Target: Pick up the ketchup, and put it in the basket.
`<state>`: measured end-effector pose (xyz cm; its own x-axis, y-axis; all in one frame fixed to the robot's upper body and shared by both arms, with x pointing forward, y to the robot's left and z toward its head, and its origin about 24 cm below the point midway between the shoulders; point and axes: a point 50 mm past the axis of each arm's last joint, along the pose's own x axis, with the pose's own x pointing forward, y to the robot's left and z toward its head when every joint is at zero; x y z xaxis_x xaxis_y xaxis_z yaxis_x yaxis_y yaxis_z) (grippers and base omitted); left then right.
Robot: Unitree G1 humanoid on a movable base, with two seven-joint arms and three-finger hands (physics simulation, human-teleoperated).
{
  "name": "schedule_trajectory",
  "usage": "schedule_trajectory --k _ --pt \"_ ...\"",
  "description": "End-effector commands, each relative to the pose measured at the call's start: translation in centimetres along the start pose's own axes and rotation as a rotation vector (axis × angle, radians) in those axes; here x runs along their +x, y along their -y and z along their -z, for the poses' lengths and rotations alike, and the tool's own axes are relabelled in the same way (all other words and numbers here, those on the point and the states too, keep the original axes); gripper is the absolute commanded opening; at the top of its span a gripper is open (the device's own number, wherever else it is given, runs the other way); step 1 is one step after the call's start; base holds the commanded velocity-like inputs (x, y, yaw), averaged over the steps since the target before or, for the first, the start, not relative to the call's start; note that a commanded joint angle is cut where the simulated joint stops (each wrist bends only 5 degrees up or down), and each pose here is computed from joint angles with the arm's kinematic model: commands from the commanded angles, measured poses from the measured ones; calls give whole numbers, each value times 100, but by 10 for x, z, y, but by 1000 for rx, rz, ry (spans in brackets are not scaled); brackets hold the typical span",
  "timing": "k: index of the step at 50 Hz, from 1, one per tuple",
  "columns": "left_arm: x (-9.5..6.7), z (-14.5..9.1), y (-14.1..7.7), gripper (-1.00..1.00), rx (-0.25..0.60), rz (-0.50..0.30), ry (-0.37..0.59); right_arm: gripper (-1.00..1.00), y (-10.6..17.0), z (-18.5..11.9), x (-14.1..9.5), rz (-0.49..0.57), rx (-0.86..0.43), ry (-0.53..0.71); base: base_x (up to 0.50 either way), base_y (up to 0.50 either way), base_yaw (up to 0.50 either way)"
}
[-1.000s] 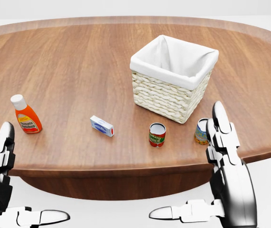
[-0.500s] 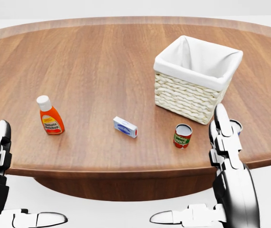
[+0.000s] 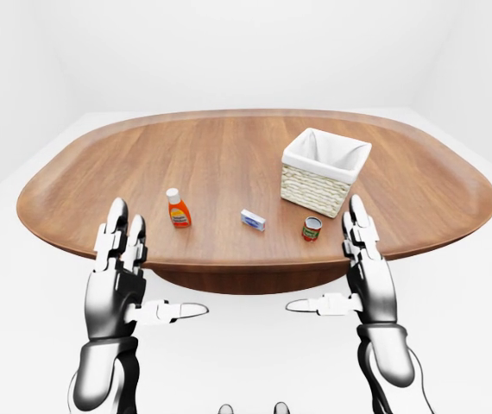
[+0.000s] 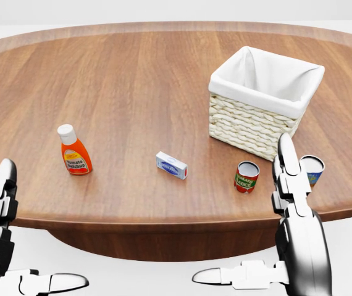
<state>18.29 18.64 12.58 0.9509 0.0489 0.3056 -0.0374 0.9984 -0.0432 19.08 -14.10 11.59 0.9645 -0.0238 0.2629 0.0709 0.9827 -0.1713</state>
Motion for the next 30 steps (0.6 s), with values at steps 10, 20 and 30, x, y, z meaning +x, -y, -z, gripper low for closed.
schedule_trajectory --k 10,20,30 --pt "-6 -3 -1 100 -43 16 8 100 -2 -2 -5 -30 -11 10 28 0 0" --pt "-5 -5 -2 100 -44 12 17 100 -1 -4 -6 -26 -15 20 50 0 0" --pt "-5 -8 -4 100 -41 4 33 100 -2 -5 -6 -26 -18 26 50 0 0"
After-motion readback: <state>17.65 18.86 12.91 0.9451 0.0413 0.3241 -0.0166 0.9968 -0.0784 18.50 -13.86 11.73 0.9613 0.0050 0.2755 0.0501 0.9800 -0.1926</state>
